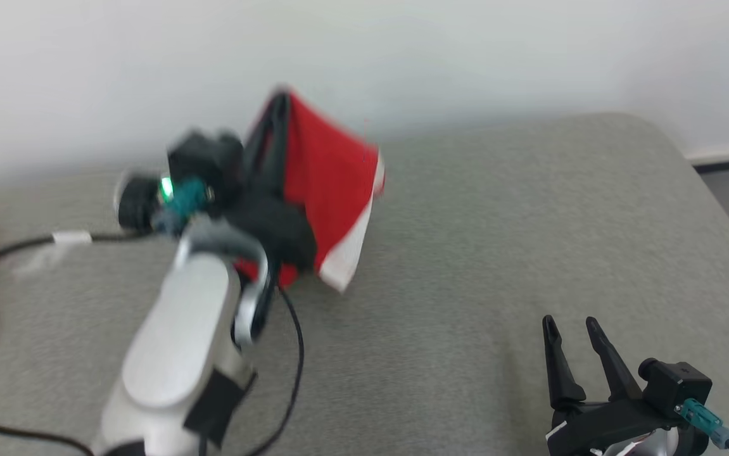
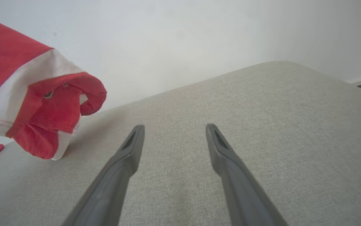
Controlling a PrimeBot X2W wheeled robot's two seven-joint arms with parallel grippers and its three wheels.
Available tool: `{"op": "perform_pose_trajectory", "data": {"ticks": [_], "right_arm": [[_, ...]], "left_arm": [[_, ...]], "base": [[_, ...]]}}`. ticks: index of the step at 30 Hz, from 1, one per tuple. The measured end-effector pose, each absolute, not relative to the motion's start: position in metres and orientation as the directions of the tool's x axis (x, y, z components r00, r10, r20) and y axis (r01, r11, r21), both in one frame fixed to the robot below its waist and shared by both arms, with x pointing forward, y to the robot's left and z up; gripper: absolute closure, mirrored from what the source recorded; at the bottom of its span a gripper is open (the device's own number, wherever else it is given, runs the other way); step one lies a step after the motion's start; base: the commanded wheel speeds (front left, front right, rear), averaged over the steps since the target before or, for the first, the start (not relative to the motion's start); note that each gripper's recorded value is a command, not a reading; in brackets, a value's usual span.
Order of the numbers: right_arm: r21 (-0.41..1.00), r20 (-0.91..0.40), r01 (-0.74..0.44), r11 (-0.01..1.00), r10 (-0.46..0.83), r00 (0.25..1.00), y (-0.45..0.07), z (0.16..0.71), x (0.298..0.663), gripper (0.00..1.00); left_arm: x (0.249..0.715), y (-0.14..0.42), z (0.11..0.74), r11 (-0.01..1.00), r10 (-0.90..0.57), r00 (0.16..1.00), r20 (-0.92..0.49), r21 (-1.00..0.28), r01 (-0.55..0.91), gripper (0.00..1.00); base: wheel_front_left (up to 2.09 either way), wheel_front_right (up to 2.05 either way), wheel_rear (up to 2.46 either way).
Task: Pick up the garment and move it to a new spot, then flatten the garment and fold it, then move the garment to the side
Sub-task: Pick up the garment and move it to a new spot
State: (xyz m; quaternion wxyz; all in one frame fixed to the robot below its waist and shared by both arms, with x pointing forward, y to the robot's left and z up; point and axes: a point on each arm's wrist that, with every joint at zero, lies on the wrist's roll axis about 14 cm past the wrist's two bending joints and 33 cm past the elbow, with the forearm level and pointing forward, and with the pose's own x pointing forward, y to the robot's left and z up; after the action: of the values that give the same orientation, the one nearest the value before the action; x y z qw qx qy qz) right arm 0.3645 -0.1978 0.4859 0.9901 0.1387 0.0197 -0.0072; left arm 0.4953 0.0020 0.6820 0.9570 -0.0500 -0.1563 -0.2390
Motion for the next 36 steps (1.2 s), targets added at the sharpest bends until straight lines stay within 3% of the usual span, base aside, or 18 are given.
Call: {"op": "perform_pose_trajectory", "data": {"ticks": [6, 7, 8, 12, 17, 27, 36], "right_arm": [[0.279, -0.057, 0.081, 0.957, -0.067, 0.996, -0.215, 0.48, 0.353, 0.0], [0.28, -0.061, 0.09, 0.956, -0.076, 0.995, -0.218, 0.478, 0.352, 0.0], [0.28, -0.065, 0.099, 0.955, -0.084, 0.994, -0.22, 0.477, 0.351, 0.0], [0.278, -0.087, 0.123, 0.953, -0.102, 0.991, -0.225, 0.47, 0.347, 0.0], [0.277, -0.095, 0.123, 0.953, -0.1, 0.99, -0.225, 0.467, 0.349, 0.0], [0.262, -0.062, 0.045, 0.964, -0.03, 0.998, -0.203, 0.474, 0.364, 0.0], [0.203, 0.045, -0.051, 0.978, 0.043, 0.998, -0.179, 0.496, 0.371, 0.0]], "left_arm": [[0.484, -0.031, 0.588, 0.84, -0.521, 0.846, 0.115, -0.107, 0.532, 1.0], [0.482, -0.033, 0.574, 0.839, -0.525, 0.847, 0.081, -0.119, 0.532, 0.44], [0.481, -0.034, 0.558, 0.842, -0.524, 0.851, 0.04, -0.127, 0.525, 0.0], [0.474, -0.03, 0.507, 0.854, -0.51, 0.856, -0.091, -0.171, 0.491, 0.0], [0.463, -0.008, 0.482, 0.875, -0.459, 0.879, -0.128, -0.236, 0.422, 0.0], [0.433, 0.054, 0.492, 0.902, -0.351, 0.936, 0.01, -0.264, 0.341, 0.0], [0.388, 0.136, 0.517, 0.947, -0.121, 0.986, 0.116, -0.283, 0.149, 0.0]], "base": [[0.0, 0.0, 0.0], [0.0, 0.0, 0.0], [0.0, 0.0, 0.0], [0.0, 0.0, 0.0], [0.0, 0.0, 0.0], [0.0, 0.0, 0.0], [0.0, 0.0, 0.0]]}}
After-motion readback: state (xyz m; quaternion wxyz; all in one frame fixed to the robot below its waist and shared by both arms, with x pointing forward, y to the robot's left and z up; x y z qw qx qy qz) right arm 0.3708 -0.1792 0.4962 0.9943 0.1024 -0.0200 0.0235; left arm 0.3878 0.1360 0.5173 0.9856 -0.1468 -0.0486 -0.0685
